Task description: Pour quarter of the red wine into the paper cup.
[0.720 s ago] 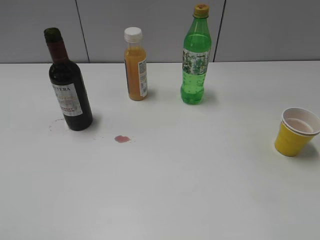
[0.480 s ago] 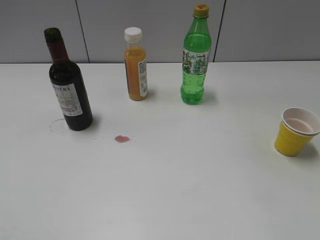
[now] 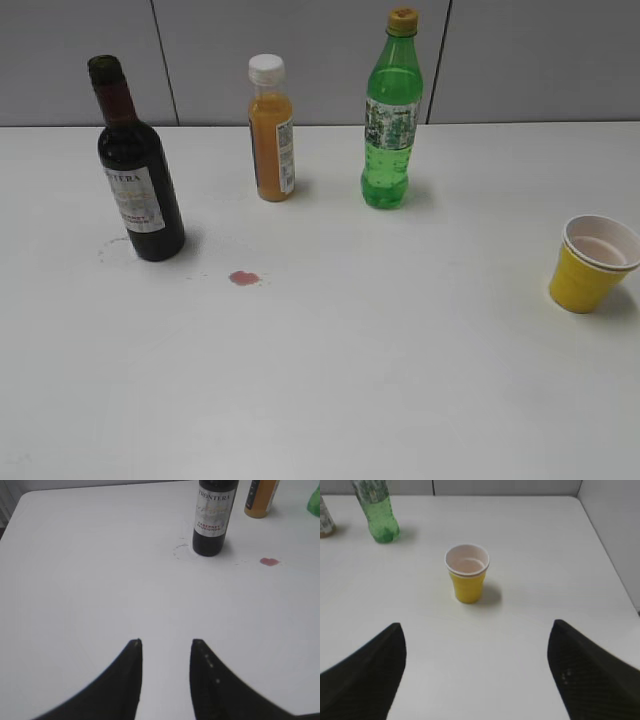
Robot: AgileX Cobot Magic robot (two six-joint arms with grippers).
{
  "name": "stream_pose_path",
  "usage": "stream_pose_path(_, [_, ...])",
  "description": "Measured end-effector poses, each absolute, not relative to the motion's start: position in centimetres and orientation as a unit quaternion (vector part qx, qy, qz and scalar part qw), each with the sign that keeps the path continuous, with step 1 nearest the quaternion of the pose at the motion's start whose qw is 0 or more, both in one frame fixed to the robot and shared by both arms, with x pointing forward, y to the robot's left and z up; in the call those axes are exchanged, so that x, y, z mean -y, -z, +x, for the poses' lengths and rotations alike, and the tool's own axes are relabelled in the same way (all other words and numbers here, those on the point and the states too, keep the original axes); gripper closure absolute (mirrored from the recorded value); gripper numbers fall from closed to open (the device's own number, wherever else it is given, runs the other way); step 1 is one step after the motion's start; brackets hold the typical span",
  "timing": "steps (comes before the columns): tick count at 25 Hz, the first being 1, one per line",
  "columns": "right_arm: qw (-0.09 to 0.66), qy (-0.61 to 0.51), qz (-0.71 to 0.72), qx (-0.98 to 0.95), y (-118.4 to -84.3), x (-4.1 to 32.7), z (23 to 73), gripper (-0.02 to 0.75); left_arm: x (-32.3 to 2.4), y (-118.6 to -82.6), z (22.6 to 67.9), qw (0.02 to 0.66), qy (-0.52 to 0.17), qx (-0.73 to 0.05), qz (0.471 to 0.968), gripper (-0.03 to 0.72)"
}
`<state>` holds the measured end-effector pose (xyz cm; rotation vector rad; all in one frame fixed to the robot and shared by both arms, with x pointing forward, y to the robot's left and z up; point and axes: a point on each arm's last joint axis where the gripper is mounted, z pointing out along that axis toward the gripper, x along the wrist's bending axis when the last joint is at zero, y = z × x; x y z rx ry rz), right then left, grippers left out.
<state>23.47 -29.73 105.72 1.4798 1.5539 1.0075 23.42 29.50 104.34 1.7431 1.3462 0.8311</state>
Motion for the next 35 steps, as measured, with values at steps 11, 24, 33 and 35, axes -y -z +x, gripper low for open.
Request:
stream_pose_path(11, [0.425,-0.452,0.544,-0.565,-108.7,29.6,27.5,0.059,-29.5,-104.3,23.4,0.384,-0.326,-0.528,0.684,0.449])
stream_pose_path(24, [0.425,-0.446,0.549,-0.564,-107.5,29.4,35.8,0.08,-29.5,-104.3,23.4,0.383,-0.326,-0.528,0.684,0.449])
stream_pose_path(33, [0.423,-0.447,0.558,-0.557,-101.8,29.5,37.3,0.209,-29.5,-104.3,23.4,0.383,-0.326,-0.528,0.684,0.449])
stream_pose_path(35, [0.41,-0.453,0.573,-0.547,-100.4,29.5,37.3,0.203,-29.5,-104.3,23.4,0.383,-0.326,-0.528,0.684,0.449])
